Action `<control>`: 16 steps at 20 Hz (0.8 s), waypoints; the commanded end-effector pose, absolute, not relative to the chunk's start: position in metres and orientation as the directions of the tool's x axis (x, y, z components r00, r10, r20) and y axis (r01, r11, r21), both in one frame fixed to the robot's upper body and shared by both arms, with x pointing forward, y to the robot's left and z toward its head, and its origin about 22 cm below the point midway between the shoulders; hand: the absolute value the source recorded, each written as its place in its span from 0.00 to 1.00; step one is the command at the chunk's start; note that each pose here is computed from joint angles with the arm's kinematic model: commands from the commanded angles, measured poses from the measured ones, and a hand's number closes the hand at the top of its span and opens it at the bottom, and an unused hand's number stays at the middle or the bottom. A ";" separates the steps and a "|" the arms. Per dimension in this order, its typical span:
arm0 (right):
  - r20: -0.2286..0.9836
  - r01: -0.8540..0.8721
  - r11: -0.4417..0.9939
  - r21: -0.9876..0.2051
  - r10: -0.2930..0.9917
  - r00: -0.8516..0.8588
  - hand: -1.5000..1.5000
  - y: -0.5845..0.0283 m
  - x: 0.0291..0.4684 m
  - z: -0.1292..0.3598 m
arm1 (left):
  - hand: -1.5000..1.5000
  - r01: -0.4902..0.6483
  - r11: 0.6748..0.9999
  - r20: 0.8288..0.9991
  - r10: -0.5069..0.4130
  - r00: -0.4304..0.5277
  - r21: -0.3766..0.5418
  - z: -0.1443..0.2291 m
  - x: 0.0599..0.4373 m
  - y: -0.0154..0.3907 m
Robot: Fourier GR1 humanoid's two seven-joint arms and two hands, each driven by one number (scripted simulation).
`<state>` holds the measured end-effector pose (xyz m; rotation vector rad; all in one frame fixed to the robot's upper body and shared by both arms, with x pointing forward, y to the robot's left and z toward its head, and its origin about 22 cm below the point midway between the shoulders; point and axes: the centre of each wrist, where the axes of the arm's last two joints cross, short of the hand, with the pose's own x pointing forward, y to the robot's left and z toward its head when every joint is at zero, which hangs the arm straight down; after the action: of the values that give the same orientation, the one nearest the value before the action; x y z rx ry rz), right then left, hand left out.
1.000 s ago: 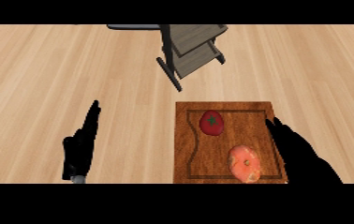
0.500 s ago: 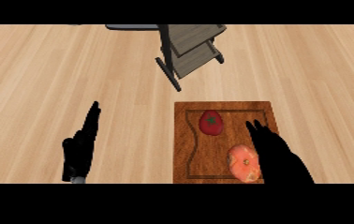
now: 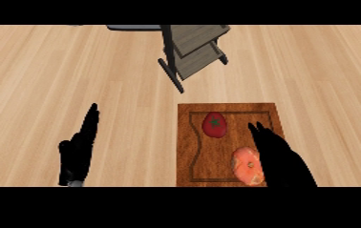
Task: Pick the squash from the cutting board and place it in the tiered basket
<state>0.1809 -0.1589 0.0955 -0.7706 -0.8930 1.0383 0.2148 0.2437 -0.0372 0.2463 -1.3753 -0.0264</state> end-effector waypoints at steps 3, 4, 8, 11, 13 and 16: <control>0.106 -0.458 0.260 -0.850 0.936 0.334 0.00 -0.160 0.194 0.103 | 0.50 -0.130 0.971 0.950 -0.159 0.268 0.199 -0.050 0.206 0.241; 0.113 -0.462 0.269 -0.845 0.935 0.337 0.00 -0.148 0.190 0.090 | 0.50 -0.117 0.975 0.950 -0.151 0.272 0.188 -0.050 0.208 0.247; 0.109 -0.495 0.290 -0.820 0.926 0.362 0.00 -0.156 0.195 0.082 | 0.50 -0.115 0.973 0.948 -0.161 0.276 0.198 -0.052 0.212 0.239; 0.126 -0.496 0.314 -0.809 0.918 0.375 0.00 -0.153 0.196 0.077 | 0.50 -0.116 0.973 0.952 -0.166 0.257 0.201 -0.056 0.203 0.247; 0.101 -0.514 0.300 -0.804 0.920 0.379 0.00 -0.154 0.206 0.062 | 0.50 -0.110 0.976 0.951 -0.153 0.268 0.188 -0.060 0.197 0.248; 0.096 -0.533 0.294 -0.793 0.925 0.368 0.00 -0.162 0.211 0.069 | 0.50 -0.136 0.970 0.949 -0.158 0.272 0.201 -0.046 0.211 0.254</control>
<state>0.2023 -0.1590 0.0678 -0.7094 -0.7638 1.0467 0.2146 0.2448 -0.0398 0.2470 -1.3909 -0.0279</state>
